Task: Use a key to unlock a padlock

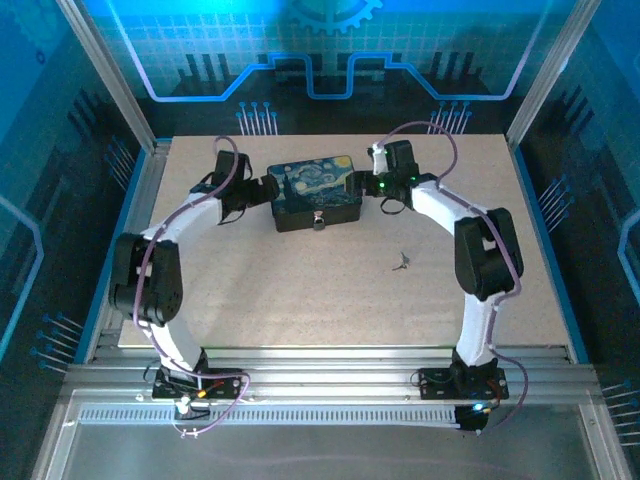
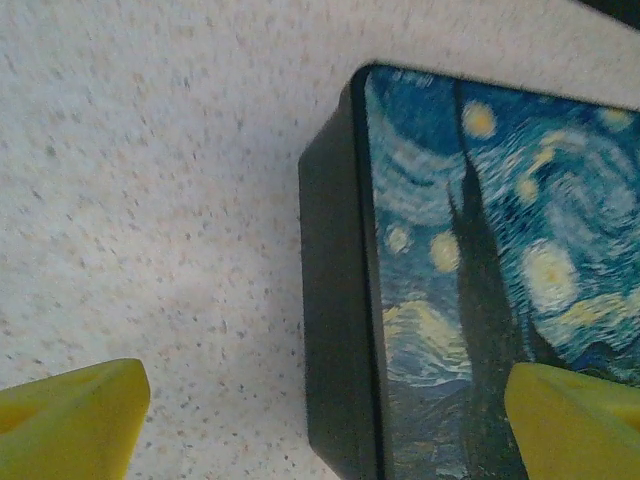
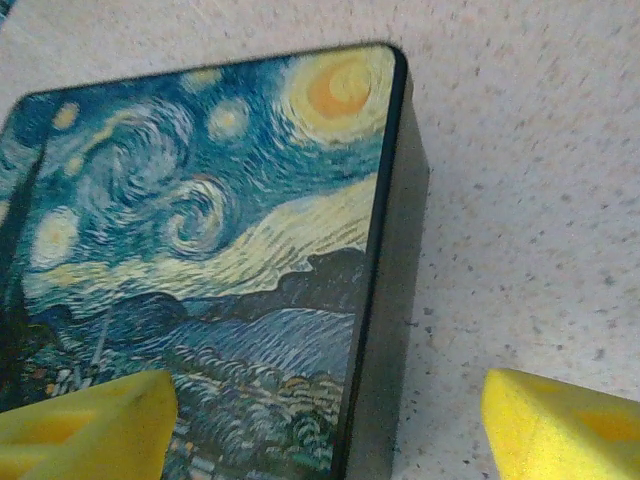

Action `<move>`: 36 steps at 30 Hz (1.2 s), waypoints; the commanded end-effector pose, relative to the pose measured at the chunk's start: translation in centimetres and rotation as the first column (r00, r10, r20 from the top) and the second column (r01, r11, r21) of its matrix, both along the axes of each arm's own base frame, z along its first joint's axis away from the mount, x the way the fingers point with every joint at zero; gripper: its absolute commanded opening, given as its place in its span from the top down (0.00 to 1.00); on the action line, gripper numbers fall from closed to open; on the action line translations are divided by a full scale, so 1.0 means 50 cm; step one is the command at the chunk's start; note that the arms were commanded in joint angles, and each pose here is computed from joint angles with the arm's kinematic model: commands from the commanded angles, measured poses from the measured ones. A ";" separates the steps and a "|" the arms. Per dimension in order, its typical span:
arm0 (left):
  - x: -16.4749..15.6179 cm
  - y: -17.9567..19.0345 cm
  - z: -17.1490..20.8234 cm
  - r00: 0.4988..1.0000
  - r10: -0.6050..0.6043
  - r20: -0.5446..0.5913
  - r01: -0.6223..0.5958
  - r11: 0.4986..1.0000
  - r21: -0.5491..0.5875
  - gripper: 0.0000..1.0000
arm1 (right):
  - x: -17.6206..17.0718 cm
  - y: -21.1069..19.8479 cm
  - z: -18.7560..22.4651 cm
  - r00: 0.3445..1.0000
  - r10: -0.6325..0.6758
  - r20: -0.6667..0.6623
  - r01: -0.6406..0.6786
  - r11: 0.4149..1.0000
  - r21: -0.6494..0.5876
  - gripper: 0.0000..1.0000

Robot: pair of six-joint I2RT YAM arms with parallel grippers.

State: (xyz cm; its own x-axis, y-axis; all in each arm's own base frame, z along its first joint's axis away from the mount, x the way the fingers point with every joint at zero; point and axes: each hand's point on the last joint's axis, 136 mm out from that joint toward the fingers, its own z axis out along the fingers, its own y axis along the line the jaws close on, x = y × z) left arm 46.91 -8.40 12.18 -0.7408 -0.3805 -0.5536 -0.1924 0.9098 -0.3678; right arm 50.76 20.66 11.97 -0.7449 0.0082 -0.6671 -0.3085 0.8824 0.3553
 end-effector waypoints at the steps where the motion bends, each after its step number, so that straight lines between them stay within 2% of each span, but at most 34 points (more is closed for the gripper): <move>1: 0.009 -0.039 -0.013 0.999 -0.021 -0.046 0.016 0.995 -0.097 0.09 | -0.005 0.038 -0.009 0.997 0.036 -0.067 -0.033 0.998 0.053 0.22; 4: 0.014 -0.070 -0.035 0.996 -0.057 -0.068 0.049 0.992 -0.116 0.12 | -0.007 0.064 -0.031 0.993 0.069 -0.100 -0.062 0.995 0.074 0.28; 7: 0.003 -0.102 -0.048 0.993 -0.090 -0.082 0.077 0.986 -0.146 0.17 | -0.012 0.088 -0.047 0.986 0.110 -0.124 -0.098 0.990 0.100 0.37; 12: -0.046 -0.144 -0.054 0.987 -0.136 -0.092 0.114 0.971 -0.208 0.29 | -0.027 0.136 -0.046 0.971 0.201 -0.126 -0.183 0.973 0.142 0.50; 18: -0.147 -0.160 -0.054 0.982 -0.160 -0.100 0.138 0.970 -0.199 0.32 | -0.060 0.196 -0.044 0.938 0.327 -0.113 -0.310 0.939 0.147 0.48; 21: -0.181 -0.137 -0.057 0.988 -0.107 -0.114 0.087 0.982 -0.167 0.31 | -0.071 0.219 -0.047 0.924 0.362 -0.121 -0.342 0.926 0.161 0.47; 25: -0.214 -0.077 -0.051 0.992 -0.003 -0.125 -0.005 0.998 -0.057 0.28 | -0.088 0.231 -0.035 0.916 0.384 -0.117 -0.365 0.918 0.154 0.39; 28: -0.230 -0.039 -0.027 0.993 0.057 -0.099 -0.056 0.998 0.013 0.25 | -0.090 0.194 -0.008 0.940 0.327 -0.097 -0.314 0.940 0.133 0.30; 32: -0.244 -0.023 0.017 0.997 0.061 -0.050 -0.059 0.998 0.035 0.23 | -0.098 0.100 0.044 0.975 0.211 -0.069 -0.204 0.974 0.094 0.24; 34: -0.254 -0.021 0.031 0.997 0.059 -0.044 -0.058 0.998 0.037 0.23 | -0.110 0.041 0.052 0.988 0.129 -0.084 -0.124 0.990 0.065 0.22; 36: -0.265 -0.026 0.041 0.998 0.044 -0.038 -0.042 0.998 0.044 0.23 | -0.141 -0.025 0.027 0.988 0.030 -0.152 -0.024 0.999 0.039 0.22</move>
State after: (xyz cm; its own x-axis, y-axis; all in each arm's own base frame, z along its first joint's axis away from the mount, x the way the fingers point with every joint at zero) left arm 35.06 -10.12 14.22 -0.7303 -0.4210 -0.5380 -0.2429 0.8961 -0.3715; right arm 44.40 24.00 12.23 -0.8196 -0.0878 -0.5661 -0.3996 0.7958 0.4551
